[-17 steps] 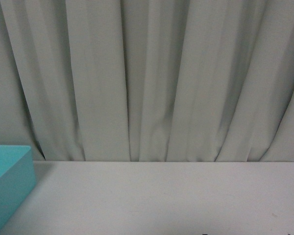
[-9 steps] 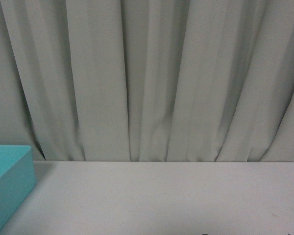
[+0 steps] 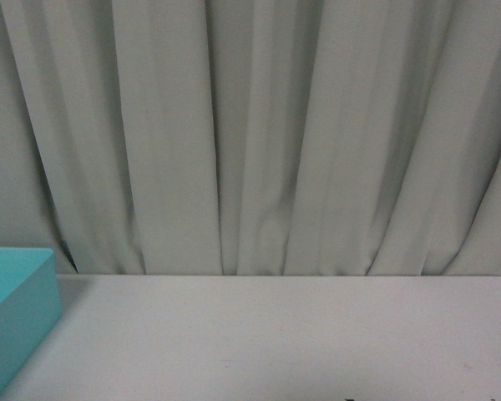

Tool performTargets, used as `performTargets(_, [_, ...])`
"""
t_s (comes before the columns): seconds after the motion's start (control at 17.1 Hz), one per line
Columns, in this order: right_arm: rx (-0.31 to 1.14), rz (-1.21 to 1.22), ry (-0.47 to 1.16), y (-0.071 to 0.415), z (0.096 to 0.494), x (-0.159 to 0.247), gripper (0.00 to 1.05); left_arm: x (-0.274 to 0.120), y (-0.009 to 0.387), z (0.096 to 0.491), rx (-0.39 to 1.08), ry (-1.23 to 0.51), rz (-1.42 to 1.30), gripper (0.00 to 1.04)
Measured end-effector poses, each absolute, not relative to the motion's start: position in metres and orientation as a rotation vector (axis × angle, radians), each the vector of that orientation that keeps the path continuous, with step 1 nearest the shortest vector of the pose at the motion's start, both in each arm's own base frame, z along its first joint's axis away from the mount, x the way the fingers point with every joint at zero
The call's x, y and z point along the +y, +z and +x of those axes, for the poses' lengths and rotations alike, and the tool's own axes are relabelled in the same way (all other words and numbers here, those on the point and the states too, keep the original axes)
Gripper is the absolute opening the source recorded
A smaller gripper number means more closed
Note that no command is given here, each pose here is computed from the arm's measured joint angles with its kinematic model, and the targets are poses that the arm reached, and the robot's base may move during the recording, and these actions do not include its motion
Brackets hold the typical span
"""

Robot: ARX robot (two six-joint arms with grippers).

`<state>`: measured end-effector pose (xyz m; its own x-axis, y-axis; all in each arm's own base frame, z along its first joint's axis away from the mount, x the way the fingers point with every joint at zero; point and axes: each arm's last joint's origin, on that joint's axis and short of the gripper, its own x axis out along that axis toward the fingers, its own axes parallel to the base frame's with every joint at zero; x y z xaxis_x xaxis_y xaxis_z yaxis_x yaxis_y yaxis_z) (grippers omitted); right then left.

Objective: Wind up and store yellow beetle toy

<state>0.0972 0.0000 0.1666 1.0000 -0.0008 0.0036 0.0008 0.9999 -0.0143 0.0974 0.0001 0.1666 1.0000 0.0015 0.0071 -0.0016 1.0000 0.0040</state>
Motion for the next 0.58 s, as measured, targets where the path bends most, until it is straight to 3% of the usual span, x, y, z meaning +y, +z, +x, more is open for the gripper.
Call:
performTargets(0.29, [-0.004, -0.014, 0.000, 0.1666, 0.0972, 0.0000, 0.98, 0.0001, 0.1663, 0.0972, -0.004, 0.001, 0.004, 0.02])
performTargets(0.35, [-0.004, -0.014, 0.000, 0.1666, 0.0972, 0.0000, 0.98, 0.0001, 0.1662, 0.0972, -0.003, 0.001, 0.003, 0.06])
performTargets(0.58, [-0.004, -0.014, 0.000, 0.1666, 0.0972, 0.0000, 0.98, 0.0001, 0.1663, 0.0972, -0.004, 0.001, 0.003, 0.54])
